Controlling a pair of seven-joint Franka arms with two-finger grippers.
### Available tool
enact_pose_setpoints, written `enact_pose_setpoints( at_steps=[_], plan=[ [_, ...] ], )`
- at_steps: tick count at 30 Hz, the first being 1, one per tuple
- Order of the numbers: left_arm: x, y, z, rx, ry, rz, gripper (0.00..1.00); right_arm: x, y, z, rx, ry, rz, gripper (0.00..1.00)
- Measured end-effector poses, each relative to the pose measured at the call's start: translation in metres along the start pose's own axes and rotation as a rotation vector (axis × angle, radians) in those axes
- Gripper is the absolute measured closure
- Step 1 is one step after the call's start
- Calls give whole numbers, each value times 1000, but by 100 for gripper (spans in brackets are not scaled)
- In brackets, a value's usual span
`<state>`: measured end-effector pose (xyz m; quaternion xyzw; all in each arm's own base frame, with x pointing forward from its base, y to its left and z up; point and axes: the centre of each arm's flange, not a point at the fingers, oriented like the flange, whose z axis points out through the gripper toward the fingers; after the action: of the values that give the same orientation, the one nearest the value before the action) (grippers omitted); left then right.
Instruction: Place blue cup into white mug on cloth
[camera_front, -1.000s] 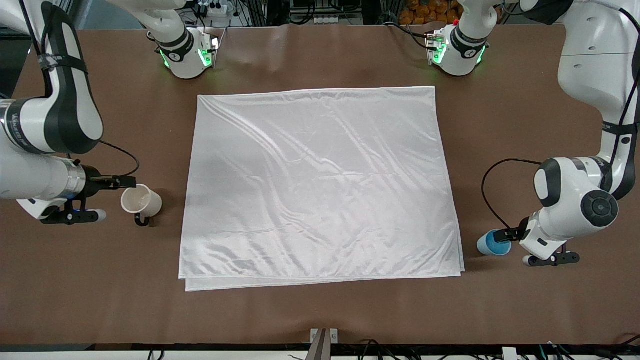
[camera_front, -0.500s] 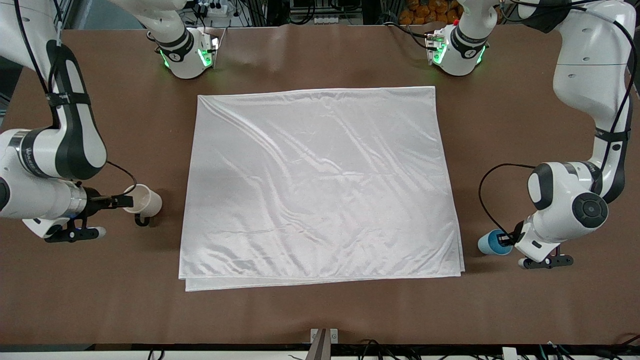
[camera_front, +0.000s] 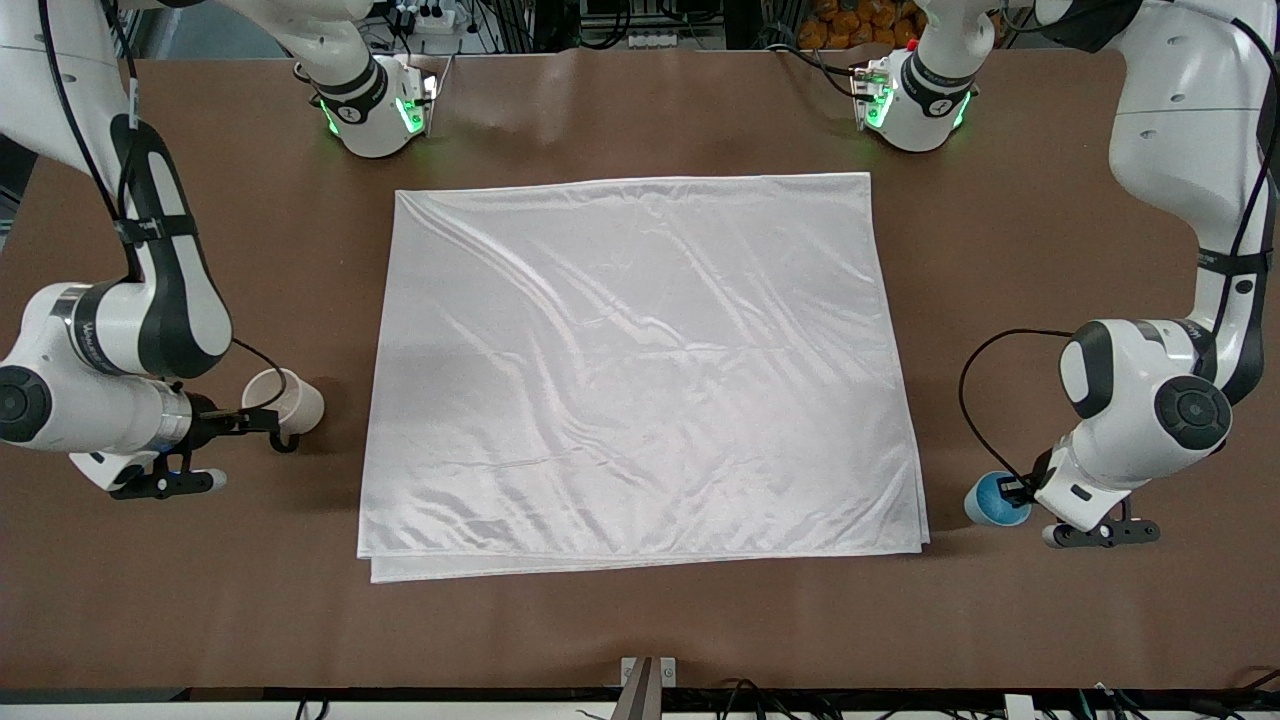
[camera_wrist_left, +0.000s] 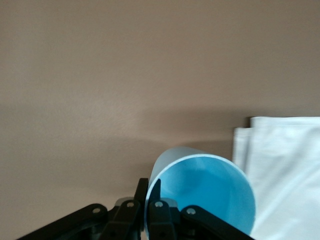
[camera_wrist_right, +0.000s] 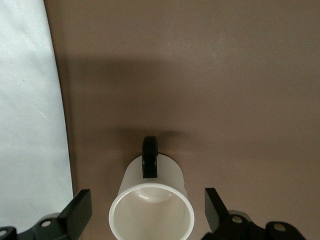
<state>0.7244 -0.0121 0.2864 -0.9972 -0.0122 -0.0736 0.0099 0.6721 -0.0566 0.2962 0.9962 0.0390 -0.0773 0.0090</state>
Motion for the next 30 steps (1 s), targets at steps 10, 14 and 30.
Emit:
enact_pose_setpoints(
  at_steps=[10,14,30],
  plan=[
    [0,46,-108,-16,26,63,96,8,2,26,4,11,2,0],
    [-6,66,-139,-29,36,92,96,9,2,32,6,4,2,0],
    [-32,174,-187,-128,50,237,96,10,1,60,15,-33,0,3]
  ],
)
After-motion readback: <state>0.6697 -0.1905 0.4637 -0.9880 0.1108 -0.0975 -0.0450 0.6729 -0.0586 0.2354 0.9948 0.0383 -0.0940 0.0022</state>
